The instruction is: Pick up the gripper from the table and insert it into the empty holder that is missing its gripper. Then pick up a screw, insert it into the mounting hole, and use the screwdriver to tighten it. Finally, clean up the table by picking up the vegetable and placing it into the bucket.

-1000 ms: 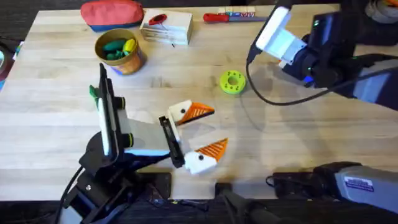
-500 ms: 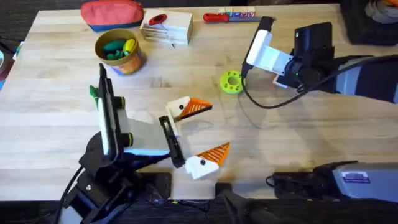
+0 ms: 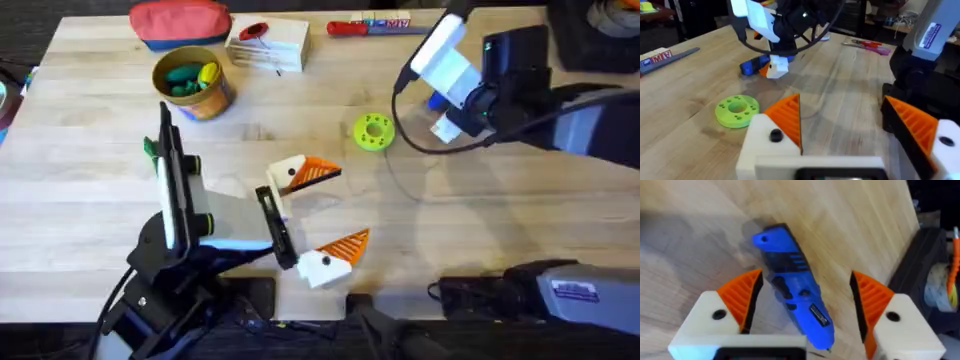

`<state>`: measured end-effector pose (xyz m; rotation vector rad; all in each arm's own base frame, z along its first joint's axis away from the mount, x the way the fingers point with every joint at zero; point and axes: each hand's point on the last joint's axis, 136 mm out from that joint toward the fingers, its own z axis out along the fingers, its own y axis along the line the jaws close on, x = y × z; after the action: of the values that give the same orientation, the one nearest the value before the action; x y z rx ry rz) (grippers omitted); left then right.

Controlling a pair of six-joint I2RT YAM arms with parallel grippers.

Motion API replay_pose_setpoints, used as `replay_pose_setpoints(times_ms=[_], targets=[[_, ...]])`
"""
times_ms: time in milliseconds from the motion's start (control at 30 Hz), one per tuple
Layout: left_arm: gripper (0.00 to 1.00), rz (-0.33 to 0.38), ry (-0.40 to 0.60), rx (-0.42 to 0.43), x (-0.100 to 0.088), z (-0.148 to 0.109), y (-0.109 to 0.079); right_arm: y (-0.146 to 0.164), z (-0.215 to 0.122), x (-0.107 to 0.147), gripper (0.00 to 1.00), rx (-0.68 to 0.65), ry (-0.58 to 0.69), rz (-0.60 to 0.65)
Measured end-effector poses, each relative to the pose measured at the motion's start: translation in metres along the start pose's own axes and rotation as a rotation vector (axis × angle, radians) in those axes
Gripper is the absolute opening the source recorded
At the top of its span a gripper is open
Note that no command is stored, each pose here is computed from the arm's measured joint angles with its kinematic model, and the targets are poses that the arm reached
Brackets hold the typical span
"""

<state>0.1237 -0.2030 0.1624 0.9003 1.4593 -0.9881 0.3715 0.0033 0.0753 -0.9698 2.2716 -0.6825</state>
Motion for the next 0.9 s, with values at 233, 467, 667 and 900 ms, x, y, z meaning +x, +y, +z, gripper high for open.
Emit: replay_pose_setpoints(times_ms=[233,467,667,900], targets=[[0.986,0.073,-0.117,-0.043,-0.03,-0.002,0.006,-0.026,-0.043,-0.004,0.993,0.053,-0.064,0.195],[0.988,-0.049,-0.026,-0.209,-0.021,-0.009,0.031,-0.05,-0.082,-0.011,0.992,0.116,-0.163,0.327],[0.989,-0.123,-0.004,-0.458,-0.076,-0.051,0.048,-0.059,-0.112,-0.029,0.994,0.099,-0.308,0.381],[0.989,-0.209,0.264,-0.766,-0.122,-0.098,0.071,-0.059,-0.132,-0.042,0.994,0.047,-0.419,0.456]])
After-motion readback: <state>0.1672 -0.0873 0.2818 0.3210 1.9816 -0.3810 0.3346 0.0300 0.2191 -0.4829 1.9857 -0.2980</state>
